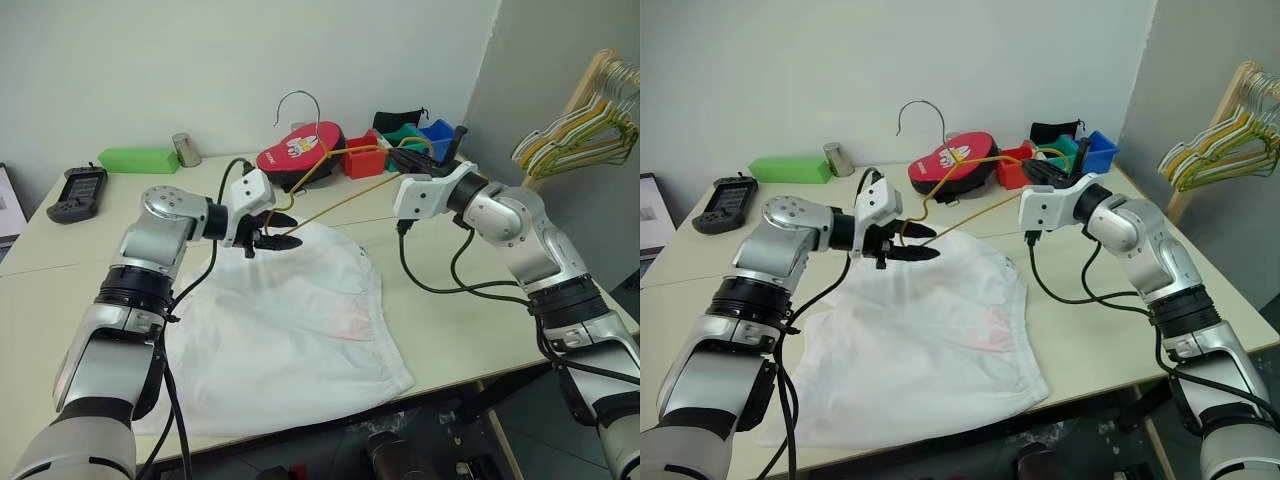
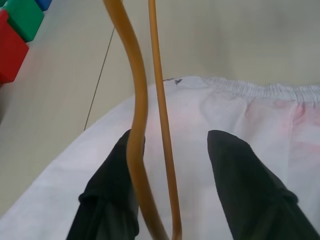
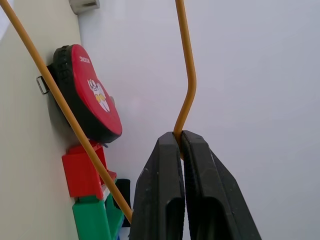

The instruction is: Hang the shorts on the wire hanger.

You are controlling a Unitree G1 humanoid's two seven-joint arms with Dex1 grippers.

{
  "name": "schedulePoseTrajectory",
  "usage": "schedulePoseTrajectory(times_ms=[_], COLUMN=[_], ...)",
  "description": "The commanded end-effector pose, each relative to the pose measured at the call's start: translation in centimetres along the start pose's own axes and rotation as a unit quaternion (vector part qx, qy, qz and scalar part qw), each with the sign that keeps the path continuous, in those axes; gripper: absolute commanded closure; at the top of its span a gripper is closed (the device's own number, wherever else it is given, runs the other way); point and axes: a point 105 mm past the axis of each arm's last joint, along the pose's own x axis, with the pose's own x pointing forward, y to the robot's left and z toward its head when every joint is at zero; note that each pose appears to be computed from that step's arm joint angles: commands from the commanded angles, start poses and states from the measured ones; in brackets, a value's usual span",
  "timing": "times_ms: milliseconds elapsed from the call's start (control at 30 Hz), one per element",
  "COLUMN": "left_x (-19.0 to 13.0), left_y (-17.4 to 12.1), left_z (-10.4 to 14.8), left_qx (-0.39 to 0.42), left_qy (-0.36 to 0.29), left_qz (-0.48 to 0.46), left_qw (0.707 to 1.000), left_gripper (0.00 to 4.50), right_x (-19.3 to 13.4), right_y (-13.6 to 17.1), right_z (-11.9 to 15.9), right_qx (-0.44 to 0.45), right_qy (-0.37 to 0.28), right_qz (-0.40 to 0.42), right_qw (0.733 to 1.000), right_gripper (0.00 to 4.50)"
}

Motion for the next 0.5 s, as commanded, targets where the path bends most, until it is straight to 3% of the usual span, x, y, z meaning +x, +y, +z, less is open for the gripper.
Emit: schedulePoseTrajectory(times_ms=[33,200,367,400,500], left_x=[-0.6,-0.7,-0.7,-0.7,-0.7], left_y=[0.4,0.6,1.0,1.1,1.7], left_z=[0.9,0.8,0.7,0.7,0.1], left_qx=[0.014,0.013,0.019,0.022,0.038], left_qy=[-0.018,-0.019,-0.01,-0.008,0.011], left_qz=[0.016,0.026,0.04,0.041,0.066], left_qw=[1.0,0.999,0.999,0.999,0.997], left_gripper=[3.48,4.46,4.46,4.5,4.5], right_x=[0.1,0.3,0.2,0.2,-0.2], right_y=[-1.5,-1.6,-0.8,-0.3,1.6], right_z=[0.6,0.8,0.8,0.8,0.6], right_qx=[-0.007,-0.006,0.009,0.017,0.071], right_qy=[-0.011,-0.016,-0.015,-0.014,-0.006], right_qz=[-0.022,-0.023,0.002,0.018,0.08], right_qw=[1.0,1.0,1.0,1.0,0.994], right_gripper=[4.5,4.5,4.5,4.0,3.31])
